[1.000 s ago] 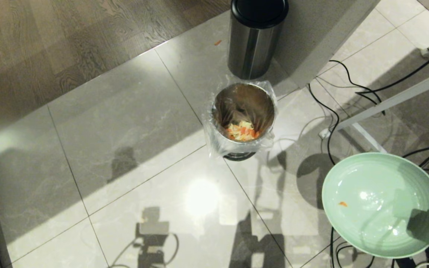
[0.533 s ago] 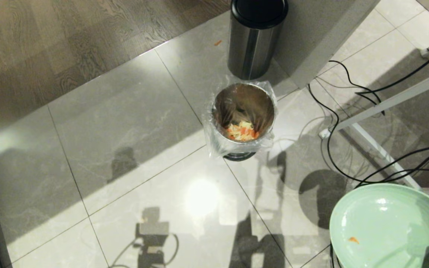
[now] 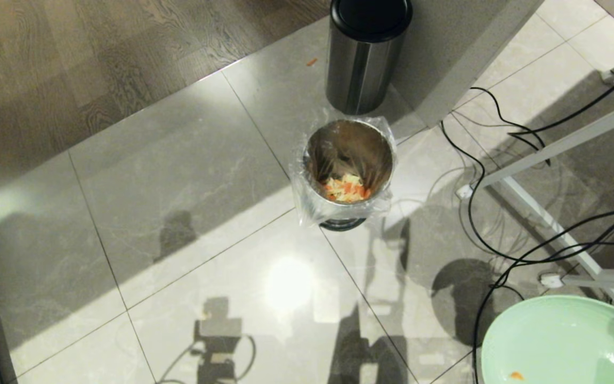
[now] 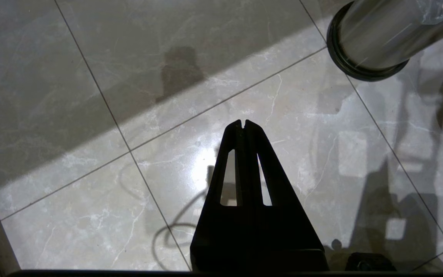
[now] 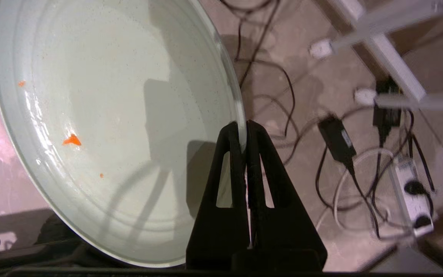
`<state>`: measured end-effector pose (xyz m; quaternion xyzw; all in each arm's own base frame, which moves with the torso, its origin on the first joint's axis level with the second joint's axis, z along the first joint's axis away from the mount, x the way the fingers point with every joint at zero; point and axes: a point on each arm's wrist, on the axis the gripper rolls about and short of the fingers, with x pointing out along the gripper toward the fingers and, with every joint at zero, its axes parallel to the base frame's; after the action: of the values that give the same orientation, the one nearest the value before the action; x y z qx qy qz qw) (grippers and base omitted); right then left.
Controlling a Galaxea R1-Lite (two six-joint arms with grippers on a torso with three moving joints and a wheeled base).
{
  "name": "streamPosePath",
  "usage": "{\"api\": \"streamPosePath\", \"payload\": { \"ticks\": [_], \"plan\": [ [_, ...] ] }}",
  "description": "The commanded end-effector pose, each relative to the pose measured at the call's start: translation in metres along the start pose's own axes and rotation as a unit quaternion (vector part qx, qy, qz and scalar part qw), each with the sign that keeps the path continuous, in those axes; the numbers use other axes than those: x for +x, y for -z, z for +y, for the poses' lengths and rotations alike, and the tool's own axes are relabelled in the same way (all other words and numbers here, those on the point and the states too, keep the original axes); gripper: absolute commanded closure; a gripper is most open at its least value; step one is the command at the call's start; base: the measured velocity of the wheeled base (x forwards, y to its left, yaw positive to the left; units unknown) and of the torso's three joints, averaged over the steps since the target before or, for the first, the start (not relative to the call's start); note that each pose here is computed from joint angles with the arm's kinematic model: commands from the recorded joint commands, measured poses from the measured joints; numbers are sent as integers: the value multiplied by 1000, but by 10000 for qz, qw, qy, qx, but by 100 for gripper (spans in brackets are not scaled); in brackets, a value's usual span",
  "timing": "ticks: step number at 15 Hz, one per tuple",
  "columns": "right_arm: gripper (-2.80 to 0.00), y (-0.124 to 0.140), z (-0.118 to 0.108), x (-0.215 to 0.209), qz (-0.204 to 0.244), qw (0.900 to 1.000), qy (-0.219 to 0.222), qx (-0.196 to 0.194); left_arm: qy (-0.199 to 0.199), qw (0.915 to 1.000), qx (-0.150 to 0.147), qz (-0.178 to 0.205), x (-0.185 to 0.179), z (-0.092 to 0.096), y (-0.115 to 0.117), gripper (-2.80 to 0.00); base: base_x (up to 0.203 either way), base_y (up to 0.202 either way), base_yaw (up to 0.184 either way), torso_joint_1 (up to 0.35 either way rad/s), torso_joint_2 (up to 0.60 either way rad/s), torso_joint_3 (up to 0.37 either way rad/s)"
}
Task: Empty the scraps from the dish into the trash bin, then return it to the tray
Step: Put the plate back to the table
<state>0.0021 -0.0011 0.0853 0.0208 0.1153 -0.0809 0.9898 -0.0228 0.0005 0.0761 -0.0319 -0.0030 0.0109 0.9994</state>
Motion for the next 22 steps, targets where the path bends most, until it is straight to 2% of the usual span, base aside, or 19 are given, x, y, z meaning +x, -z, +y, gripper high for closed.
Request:
{"api": "streamPosePath", "payload": {
  "ticks": [1, 22],
  "plan": [
    [0, 1, 0, -1, -20, 10000, 30, 27, -5, 10000, -3, 3, 0, 0, 0, 0, 0, 0, 0, 0, 0, 0],
    [0, 1, 0, -1, -27, 10000, 15, 36, 2, 10000, -3, 4, 0, 0, 0, 0, 0, 0, 0, 0, 0, 0]
  ]
}}
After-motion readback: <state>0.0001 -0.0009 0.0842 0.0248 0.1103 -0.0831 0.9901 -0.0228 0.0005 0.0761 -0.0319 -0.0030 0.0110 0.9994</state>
